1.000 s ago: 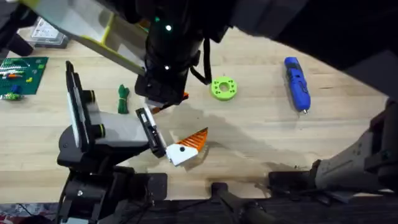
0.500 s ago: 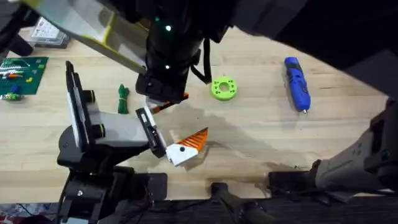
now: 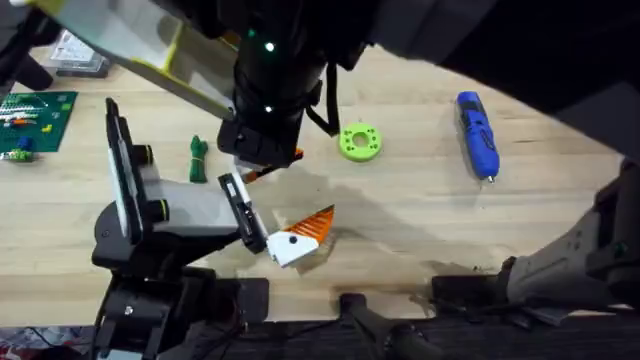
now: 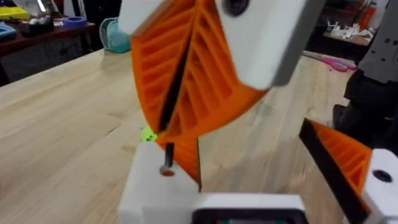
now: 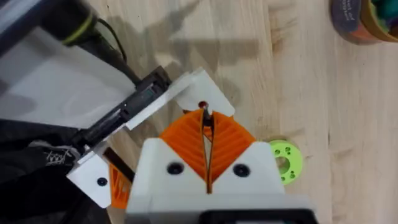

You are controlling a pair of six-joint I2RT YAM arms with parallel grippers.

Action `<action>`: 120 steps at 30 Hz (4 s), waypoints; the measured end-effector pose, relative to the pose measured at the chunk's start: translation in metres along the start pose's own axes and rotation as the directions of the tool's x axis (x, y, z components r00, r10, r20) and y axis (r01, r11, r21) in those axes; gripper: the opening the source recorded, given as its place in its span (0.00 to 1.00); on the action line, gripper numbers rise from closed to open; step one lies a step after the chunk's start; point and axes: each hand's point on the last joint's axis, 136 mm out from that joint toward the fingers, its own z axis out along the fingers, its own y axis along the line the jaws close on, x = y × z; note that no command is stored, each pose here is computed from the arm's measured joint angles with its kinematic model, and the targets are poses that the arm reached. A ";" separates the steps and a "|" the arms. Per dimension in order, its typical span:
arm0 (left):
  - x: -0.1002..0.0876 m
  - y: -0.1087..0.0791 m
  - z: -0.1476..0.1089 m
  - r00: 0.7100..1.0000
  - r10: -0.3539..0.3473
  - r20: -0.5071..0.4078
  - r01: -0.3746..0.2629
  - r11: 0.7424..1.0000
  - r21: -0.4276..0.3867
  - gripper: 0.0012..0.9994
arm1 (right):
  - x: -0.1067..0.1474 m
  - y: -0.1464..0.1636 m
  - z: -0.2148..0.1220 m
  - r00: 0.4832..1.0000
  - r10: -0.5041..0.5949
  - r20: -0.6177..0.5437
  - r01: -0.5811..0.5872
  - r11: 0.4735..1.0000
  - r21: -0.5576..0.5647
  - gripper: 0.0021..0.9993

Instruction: Pick up the gripper from the table and insert it into the empty holder that is missing its gripper. Then pick up a screw, insert it into the mounting hole, and use the screwdriver to tighten it. Finally, clean up the table by picking up the vegetable and placing it into the bucket.

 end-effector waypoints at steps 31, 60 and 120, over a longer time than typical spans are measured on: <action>0.000 0.000 0.000 1.000 0.000 0.000 0.000 1.000 0.000 0.99 | 0.000 0.001 0.004 1.000 0.001 -0.008 -0.001 1.000 -0.011 0.00; 0.000 0.000 0.000 1.000 -0.003 0.000 0.003 1.000 0.000 0.99 | 0.002 0.001 0.017 0.999 0.002 -0.039 -0.003 1.000 -0.021 0.00; 0.000 0.000 0.000 1.000 -0.015 0.000 0.015 1.000 0.000 0.99 | 0.004 -0.014 0.019 0.999 0.003 -0.052 -0.002 1.000 0.021 1.00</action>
